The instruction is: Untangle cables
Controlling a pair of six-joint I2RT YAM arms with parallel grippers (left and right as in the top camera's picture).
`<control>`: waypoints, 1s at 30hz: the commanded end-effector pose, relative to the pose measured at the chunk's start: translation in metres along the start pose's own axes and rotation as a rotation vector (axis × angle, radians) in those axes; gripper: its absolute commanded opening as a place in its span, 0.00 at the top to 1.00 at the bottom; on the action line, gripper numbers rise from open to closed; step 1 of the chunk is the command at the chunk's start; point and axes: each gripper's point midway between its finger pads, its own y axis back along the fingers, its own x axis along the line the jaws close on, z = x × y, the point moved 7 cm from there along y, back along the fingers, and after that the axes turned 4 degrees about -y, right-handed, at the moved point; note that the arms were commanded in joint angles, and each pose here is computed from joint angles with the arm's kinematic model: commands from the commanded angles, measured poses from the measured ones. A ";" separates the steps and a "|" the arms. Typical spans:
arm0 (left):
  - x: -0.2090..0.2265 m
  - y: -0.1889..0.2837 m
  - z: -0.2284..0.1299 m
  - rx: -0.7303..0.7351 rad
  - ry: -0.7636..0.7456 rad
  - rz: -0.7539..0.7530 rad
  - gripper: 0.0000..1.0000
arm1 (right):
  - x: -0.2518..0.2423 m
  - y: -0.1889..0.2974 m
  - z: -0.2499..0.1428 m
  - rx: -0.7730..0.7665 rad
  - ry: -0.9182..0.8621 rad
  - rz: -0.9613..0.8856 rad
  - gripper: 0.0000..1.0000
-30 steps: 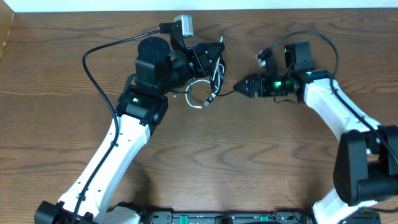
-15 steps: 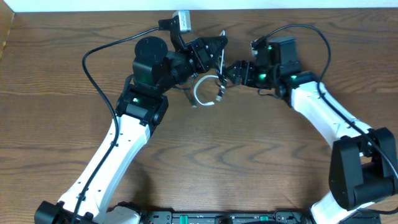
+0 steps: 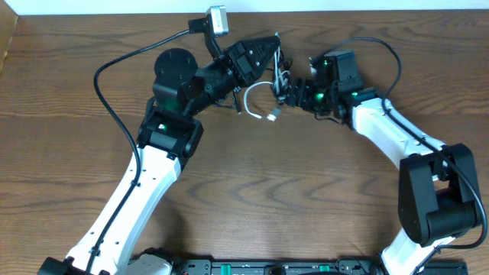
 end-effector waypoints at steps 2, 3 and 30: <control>-0.032 0.022 0.027 -0.094 -0.061 -0.087 0.92 | -0.043 0.009 0.000 0.008 -0.016 -0.190 0.29; -0.032 0.030 0.035 -0.121 -0.067 -0.079 0.93 | -0.055 0.012 -0.002 0.024 -0.019 -0.225 0.30; 0.070 0.056 0.006 0.121 -0.048 0.370 0.93 | -0.099 0.078 -0.041 0.132 0.011 -0.251 0.27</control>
